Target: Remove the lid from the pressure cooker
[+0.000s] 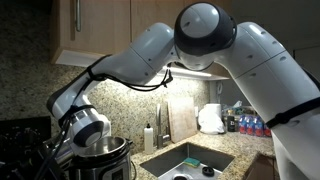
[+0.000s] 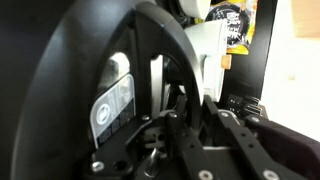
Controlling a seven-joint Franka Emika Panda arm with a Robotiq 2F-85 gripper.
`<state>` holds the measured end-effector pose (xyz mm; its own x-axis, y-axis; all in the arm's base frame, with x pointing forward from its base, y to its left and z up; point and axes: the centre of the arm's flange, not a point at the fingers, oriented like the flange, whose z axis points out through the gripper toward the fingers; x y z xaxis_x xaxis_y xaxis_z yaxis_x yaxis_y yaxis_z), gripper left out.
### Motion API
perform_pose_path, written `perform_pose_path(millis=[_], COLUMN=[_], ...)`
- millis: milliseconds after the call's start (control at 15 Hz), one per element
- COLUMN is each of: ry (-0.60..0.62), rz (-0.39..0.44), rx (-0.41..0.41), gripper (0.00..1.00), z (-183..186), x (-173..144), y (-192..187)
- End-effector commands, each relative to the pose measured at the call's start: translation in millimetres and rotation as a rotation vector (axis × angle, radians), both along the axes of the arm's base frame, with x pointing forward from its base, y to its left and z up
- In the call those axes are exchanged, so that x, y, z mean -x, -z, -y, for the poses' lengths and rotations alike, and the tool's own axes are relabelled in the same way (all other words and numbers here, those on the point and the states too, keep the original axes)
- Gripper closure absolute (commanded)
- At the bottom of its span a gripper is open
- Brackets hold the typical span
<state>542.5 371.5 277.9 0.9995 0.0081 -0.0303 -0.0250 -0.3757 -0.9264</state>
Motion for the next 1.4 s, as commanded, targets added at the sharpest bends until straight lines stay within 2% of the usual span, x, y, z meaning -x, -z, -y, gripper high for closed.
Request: perform_pose_path(millis=[0, 467, 533, 933, 1133, 1333], ry=[0.019, 0.023, 0.028, 0.071, 0.135, 0.234], rz=[-0.016, -0.008, -0.002, 0.028, 0.046, 0.013], rx=[0.001, 0.002, 0.001, 0.002, -0.003, -0.017], gripper=[0.49, 0.05, 0.01, 0.00, 0.00, 0.00], z=[2.0, 2.7, 4.0, 20.2, 42.3, 72.3], x=[-4.8, -3.7, -3.8, 10.1, 29.3, 50.8], y=[-11.0, -16.7, -19.3, -45.4, -59.0, -67.6])
